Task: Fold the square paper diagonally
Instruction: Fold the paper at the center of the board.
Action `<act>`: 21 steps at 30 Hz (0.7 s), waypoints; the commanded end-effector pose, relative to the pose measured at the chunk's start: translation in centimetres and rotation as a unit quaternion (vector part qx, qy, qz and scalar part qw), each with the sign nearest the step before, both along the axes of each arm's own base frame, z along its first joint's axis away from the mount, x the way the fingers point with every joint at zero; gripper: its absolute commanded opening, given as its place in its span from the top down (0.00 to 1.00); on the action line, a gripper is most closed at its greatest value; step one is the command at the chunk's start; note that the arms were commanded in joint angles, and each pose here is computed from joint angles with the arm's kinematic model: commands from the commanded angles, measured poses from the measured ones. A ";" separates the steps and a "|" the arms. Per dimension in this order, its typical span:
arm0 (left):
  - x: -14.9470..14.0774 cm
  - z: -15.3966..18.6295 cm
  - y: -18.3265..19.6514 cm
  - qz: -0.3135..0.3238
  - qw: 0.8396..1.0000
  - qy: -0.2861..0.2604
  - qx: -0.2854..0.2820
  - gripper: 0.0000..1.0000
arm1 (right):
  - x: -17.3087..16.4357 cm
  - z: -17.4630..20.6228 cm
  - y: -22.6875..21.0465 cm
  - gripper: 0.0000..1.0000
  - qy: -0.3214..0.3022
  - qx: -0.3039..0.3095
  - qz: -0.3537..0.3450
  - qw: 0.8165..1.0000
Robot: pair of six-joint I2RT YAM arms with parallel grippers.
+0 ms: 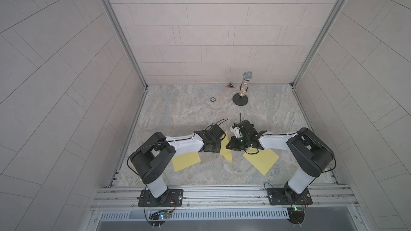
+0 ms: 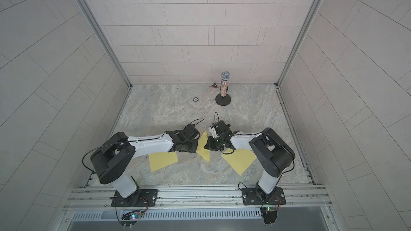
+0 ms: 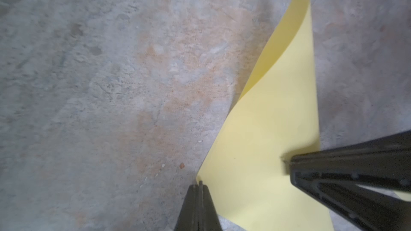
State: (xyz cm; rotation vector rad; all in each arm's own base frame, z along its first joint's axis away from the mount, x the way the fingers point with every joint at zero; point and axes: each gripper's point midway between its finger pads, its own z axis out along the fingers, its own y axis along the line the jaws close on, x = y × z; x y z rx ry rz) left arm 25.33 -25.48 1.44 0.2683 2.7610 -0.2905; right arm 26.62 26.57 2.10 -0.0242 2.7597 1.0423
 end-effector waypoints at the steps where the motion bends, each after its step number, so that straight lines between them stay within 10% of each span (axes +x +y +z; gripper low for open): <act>1: -1.9 -2.2 2.5 0.005 0.998 0.035 0.052 1.00 | -0.2 -2.3 -2.7 0.95 0.018 -0.041 -0.047 0.998; 21: -1.9 -2.2 2.5 0.004 0.998 0.030 0.051 1.00 | 1.7 4.1 -0.7 0.86 -0.050 0.058 -0.023 0.997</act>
